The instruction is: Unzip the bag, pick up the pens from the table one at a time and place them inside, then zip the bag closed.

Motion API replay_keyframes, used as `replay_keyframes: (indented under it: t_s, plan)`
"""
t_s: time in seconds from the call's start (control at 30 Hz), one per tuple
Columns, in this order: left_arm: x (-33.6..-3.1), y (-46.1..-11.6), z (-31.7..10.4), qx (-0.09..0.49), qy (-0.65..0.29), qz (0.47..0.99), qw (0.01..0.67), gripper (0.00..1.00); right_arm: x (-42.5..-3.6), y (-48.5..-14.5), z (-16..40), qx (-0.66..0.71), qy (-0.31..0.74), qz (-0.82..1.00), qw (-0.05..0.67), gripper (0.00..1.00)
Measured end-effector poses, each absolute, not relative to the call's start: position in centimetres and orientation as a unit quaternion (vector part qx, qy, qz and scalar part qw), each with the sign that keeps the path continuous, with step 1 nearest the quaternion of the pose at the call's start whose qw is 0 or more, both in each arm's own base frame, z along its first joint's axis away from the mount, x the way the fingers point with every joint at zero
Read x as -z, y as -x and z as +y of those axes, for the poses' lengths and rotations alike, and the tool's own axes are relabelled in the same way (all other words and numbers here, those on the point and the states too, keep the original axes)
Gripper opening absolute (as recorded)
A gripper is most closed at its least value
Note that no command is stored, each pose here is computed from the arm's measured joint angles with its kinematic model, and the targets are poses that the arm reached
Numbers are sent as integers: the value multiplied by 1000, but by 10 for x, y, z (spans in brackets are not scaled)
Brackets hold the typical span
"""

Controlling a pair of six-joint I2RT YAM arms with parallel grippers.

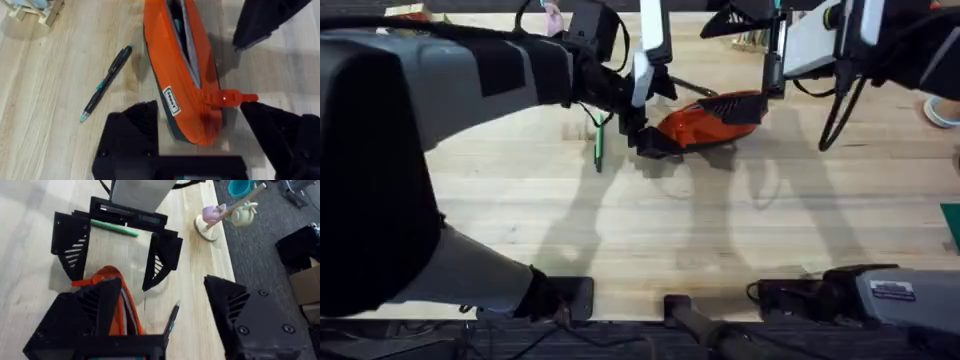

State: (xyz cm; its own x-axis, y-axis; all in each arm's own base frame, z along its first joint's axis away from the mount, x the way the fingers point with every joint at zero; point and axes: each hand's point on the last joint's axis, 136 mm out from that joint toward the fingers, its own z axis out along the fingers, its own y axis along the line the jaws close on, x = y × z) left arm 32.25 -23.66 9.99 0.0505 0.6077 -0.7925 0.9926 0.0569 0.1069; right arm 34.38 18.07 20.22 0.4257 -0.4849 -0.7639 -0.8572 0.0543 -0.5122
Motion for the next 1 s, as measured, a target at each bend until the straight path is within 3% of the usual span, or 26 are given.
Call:
replay_keyframes:
  t_s: [0.4,0.73,1.0]
  plan:
    - [-104,-322,-234,262,-632,637,355,993,-197,-349,177,-159,665,518,514,996]
    - [-168,-289,-207,197,-633,653,366,992,-196,-350,176,-156,666,520,512,996]
    - [-191,-262,-190,204,-573,713,347,993,-196,-350,176,-156,666,520,512,995]
